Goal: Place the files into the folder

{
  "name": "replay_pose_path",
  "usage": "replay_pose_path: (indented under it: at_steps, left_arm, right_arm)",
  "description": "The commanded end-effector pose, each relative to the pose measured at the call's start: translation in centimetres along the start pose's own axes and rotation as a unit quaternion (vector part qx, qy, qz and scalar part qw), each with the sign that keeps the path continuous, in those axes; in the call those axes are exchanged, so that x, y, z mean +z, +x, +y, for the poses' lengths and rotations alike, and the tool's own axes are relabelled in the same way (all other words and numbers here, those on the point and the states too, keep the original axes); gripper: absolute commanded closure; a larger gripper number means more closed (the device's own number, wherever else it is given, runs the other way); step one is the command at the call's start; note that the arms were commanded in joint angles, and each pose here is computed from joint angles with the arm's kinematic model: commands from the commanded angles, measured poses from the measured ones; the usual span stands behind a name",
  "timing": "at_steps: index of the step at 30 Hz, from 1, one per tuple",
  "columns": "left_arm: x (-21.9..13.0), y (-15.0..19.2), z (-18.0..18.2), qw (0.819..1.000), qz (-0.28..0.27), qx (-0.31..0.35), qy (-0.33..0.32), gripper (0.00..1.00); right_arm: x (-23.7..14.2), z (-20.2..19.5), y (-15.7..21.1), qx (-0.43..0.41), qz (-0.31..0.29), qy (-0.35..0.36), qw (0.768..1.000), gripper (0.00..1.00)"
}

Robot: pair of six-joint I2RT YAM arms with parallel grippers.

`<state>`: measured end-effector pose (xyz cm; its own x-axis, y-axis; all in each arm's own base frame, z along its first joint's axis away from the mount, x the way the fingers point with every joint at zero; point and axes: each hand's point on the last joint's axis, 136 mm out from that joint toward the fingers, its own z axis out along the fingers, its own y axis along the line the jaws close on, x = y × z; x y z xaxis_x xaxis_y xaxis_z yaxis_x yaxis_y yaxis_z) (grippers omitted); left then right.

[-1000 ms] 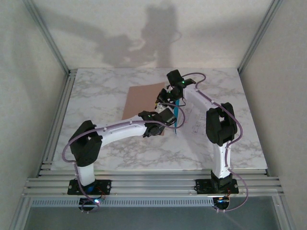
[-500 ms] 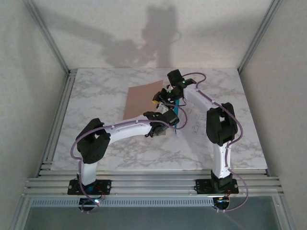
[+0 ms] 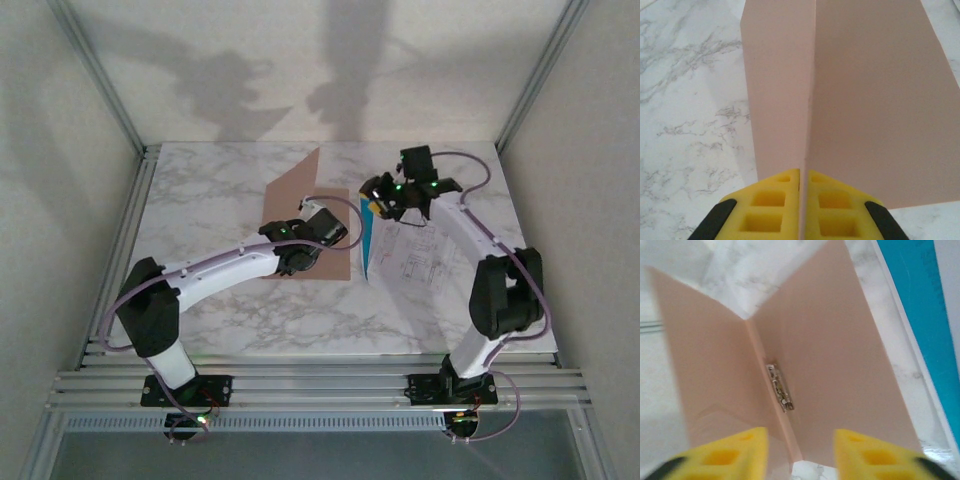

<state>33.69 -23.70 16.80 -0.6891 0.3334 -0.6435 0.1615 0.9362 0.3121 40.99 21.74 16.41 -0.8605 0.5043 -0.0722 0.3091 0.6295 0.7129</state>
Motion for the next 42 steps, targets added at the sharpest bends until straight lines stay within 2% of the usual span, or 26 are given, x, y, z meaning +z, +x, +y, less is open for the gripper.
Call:
replay_pose_path:
  at_steps: [1, 4, 7, 11, 17, 22, 26, 31, 33, 35, 40, 42]
  left_arm:
    - [-0.6, 0.3, 0.6, 0.999, 0.005, -0.032, 0.018, 1.00]
    - [-0.8, 0.4, 1.5, 0.999, 0.005, -0.046, 0.019, 1.00]
    - [-0.9, 0.6, 2.3, 0.998, 0.005, -0.064, 0.019, 1.00]
    - [-1.1, 0.7, 3.9, 0.995, 0.003, -0.100, 0.016, 1.00]
    - [-1.4, 1.5, 7.6, 0.982, -0.001, -0.190, 0.013, 1.00]
    - [-1.6, 3.2, 12.4, 0.958, 0.000, -0.285, 0.001, 0.73]
    - [-0.8, 6.6, 17.6, 0.924, 0.029, -0.379, -0.038, 0.63]
    - [0.5, 10.4, 22.8, 0.860, 0.054, -0.505, -0.045, 0.62]
    - [0.5, 10.5, 24.2, 0.835, 0.045, -0.548, -0.033, 0.59]
    - [0.4, 10.4, 25.3, 0.812, 0.036, -0.582, -0.028, 0.51]
    - [0.0, 10.9, 27.8, 0.771, 0.045, -0.634, -0.047, 0.41]
    - [-0.4, 10.3, 28.8, 0.761, 0.038, -0.645, -0.054, 0.40]
  right_arm:
    - [5.0, -2.3, 3.2, 0.019, 0.059, 0.039, 0.997, 0.78]
    - [8.4, -2.7, 4.9, 0.019, 0.096, 0.063, 0.993, 0.91]
    - [10.7, -3.4, 5.7, 0.017, 0.113, 0.085, 0.990, 0.94]
    - [12.5, -6.1, 6.1, 0.031, 0.126, 0.132, 0.983, 0.97]
    - [12.9, -10.6, 7.4, 0.051, 0.145, 0.202, 0.967, 1.00]
    - [12.5, -12.7, 8.1, 0.067, 0.151, 0.222, 0.961, 1.00]
    - [12.2, -13.3, 8.4, 0.070, 0.153, 0.226, 0.959, 1.00]
    - [11.9, -13.3, 8.5, 0.073, 0.153, 0.227, 0.959, 1.00]
    - [11.8, -13.1, 8.3, 0.071, 0.151, 0.224, 0.960, 1.00]
    - [11.6, -12.8, 8.2, 0.068, 0.148, 0.224, 0.961, 1.00]
    - [11.3, -12.6, 8.1, 0.067, 0.148, 0.224, 0.961, 1.00]
    - [11.3, -12.4, 8.0, 0.067, 0.149, 0.220, 0.962, 1.00]
